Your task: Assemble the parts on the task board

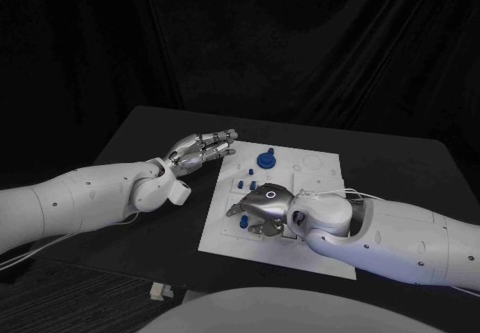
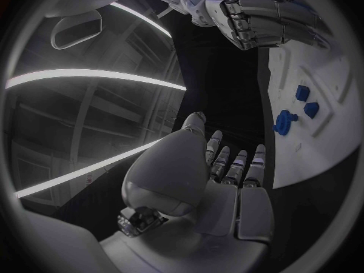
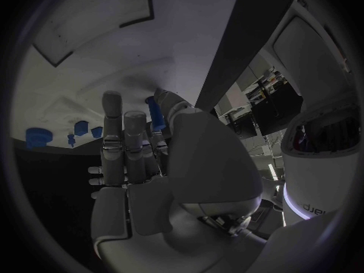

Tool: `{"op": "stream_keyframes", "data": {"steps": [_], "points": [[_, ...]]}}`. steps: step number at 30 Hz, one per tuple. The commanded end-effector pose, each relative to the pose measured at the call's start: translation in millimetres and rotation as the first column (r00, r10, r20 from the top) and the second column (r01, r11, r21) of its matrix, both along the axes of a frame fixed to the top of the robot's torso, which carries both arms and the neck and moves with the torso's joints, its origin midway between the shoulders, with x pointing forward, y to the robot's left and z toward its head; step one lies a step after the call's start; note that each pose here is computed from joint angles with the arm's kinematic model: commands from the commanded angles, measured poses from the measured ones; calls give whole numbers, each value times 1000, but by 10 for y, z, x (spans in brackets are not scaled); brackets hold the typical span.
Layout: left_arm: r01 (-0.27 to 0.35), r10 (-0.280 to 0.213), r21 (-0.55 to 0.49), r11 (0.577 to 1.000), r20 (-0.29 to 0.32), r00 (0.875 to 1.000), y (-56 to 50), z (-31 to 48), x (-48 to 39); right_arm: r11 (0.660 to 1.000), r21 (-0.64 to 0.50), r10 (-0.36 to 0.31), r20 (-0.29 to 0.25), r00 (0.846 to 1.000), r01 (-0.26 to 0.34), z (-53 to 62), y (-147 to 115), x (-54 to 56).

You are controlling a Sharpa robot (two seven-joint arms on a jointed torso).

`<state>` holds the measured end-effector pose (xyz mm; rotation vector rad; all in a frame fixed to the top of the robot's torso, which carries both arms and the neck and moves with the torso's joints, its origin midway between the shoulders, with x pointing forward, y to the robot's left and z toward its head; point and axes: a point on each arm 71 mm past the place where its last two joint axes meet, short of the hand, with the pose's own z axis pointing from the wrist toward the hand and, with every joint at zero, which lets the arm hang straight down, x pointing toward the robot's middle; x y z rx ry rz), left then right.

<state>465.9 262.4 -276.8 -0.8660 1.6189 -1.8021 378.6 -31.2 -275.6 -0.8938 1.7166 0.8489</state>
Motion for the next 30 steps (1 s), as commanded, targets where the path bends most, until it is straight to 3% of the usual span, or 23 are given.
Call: {"op": "stream_keyframes", "data": {"steps": [1, 7, 10, 13, 17, 21, 24, 27, 30], "points": [[1, 2, -65, 998, 55, 998, -2, 55, -7, 999, -5, -32, 12, 999, 32, -10, -36, 14], [0, 3, -64, 998, 54, 999, 4, 52, -6, 998, 57, -35, 37, 999, 33, 46, -100, 21], [0, 4, -64, 998, 54, 999, 7, 53, -8, 994, 106, -36, 65, 997, 29, 133, -159, 34], [-2, 5, -63, 998, 54, 999, 13, 53, -11, 982, 184, -57, 82, 995, 41, 306, -261, 65], [-4, 7, -62, 998, 54, 999, 23, 53, -11, 949, 296, -129, 41, 991, 111, 616, -464, 157], [-6, 9, -60, 998, 54, 999, 28, 52, -10, 904, 378, -212, -9, 977, 200, 945, -734, 286], [-7, 10, -58, 998, 53, 999, 30, 50, -8, 866, 415, -282, -54, 958, 278, 1121, -960, 375], [-8, 11, -57, 998, 53, 999, 26, 49, -7, 837, 414, -352, -94, 931, 358, 1184, -1162, 446], [-8, 11, -56, 998, 52, 999, 24, 49, -7, 820, 322, -449, -151, 881, 474, 1139, -1379, 533]]}}
